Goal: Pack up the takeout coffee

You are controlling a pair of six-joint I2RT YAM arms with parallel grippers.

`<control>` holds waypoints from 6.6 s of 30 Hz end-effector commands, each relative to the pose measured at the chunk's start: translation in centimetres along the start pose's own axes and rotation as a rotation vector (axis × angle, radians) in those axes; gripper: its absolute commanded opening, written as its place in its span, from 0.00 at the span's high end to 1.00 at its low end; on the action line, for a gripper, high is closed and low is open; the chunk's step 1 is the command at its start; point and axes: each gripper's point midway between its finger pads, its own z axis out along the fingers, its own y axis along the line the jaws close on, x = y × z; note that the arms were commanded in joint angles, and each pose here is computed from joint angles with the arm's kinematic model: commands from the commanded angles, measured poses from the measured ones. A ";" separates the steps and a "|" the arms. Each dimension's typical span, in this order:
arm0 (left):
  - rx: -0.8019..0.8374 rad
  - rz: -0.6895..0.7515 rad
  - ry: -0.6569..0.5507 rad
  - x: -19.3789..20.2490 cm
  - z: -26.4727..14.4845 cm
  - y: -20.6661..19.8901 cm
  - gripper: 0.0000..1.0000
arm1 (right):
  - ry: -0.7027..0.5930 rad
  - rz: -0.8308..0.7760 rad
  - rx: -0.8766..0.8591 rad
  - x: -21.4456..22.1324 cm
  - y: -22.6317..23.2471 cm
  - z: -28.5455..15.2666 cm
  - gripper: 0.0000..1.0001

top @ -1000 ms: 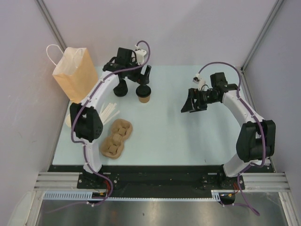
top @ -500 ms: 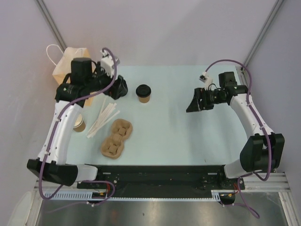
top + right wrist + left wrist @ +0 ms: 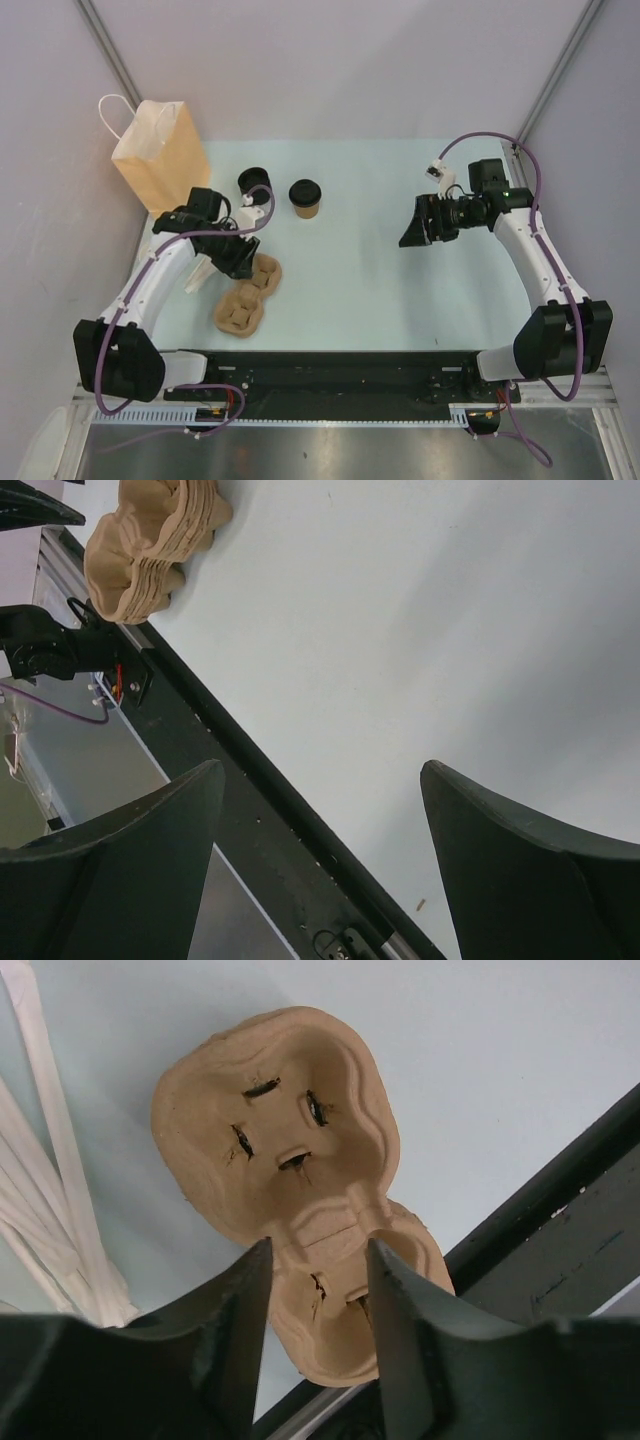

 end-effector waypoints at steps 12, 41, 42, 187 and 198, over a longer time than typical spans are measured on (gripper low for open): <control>-0.029 0.116 -0.004 -0.7 3.2 -2.7 0.62 | -0.024 -0.033 0.015 0.2 0.3 -0.6 0.14; -0.040 0.213 0.175 0.8 5.1 -3.3 0.84 | -0.023 -0.024 0.008 0.3 0.2 -0.5 0.15; -0.037 0.214 0.169 0.7 5.0 -3.4 0.85 | -0.026 -0.027 0.006 0.2 0.3 -0.5 0.15; -0.121 1.084 0.302 -3.0 5.2 -2.5 0.89 | 0.063 0.005 -0.116 1.3 1.4 2.1 0.16; -0.230 1.120 0.177 -7.7 1.7 -2.3 1.00 | 0.059 0.011 -0.118 1.2 1.2 2.2 0.16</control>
